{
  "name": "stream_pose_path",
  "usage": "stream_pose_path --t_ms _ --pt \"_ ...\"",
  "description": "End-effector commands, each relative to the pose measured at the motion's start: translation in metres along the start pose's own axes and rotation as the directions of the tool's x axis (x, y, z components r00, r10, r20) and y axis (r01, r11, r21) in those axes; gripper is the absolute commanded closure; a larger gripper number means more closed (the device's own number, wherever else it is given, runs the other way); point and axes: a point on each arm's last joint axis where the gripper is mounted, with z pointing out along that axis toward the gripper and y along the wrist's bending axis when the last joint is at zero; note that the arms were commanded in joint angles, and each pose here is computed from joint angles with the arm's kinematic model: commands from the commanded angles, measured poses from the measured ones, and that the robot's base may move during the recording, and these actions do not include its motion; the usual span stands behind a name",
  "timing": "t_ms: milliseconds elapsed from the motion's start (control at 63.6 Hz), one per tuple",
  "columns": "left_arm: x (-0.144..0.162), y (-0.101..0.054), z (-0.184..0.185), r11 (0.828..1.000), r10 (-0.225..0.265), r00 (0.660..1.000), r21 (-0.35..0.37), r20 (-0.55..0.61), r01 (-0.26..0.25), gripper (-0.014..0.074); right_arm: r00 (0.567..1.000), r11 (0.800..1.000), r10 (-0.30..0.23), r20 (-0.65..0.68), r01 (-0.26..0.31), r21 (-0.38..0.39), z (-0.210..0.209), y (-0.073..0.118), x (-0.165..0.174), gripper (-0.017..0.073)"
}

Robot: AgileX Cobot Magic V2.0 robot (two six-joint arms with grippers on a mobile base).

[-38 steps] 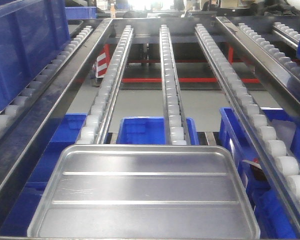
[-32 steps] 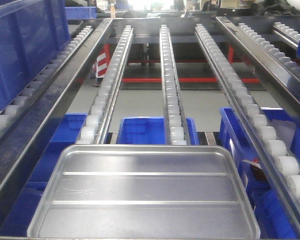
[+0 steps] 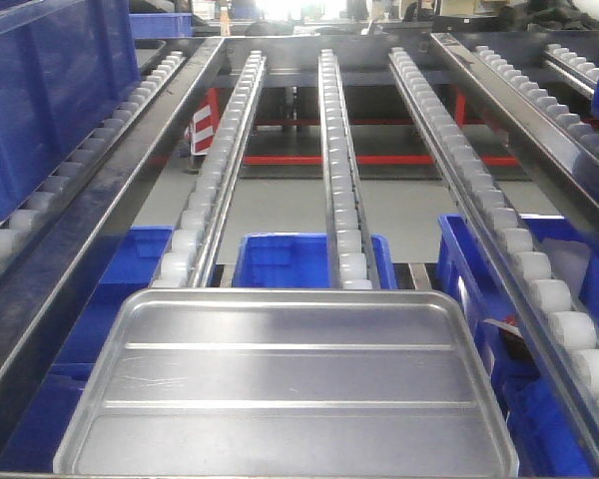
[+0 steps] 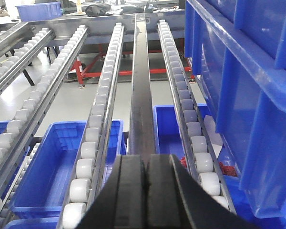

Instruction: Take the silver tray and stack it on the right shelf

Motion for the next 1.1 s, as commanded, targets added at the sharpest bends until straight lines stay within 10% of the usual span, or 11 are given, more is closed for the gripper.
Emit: stream_pose_path --t_ms 0,519,692,881,1085 --pt "-0.012 0.001 -0.002 1.0 -0.031 0.984 0.005 0.173 0.03 0.0687 0.993 1.0 -0.009 0.119 0.011 -0.016 -0.003 0.002 -0.015 0.0503" --pt "-0.153 -0.024 0.022 0.995 -0.072 0.994 0.06 -0.081 0.077 0.0682 0.993 1.0 -0.009 0.119 0.011 -0.016 -0.003 0.002 -0.015 0.0503" --pt "-0.166 -0.039 0.058 0.983 0.048 0.962 0.184 -0.268 0.003 0.0574 0.993 1.0 -0.009 0.119 0.011 -0.016 -0.003 0.002 -0.015 0.0503" --pt "-0.154 -0.062 0.09 0.947 0.113 0.849 0.316 -0.516 0.066 0.0288 0.993 1.0 -0.009 0.119 0.011 -0.016 -0.003 0.002 -0.015 0.0503" --pt "-0.116 -0.095 0.111 0.871 0.309 0.6 0.473 -0.737 0.133 0.0286 0.993 1.0 -0.009 0.119 0.011 -0.016 -0.003 0.002 -0.015 0.0503"
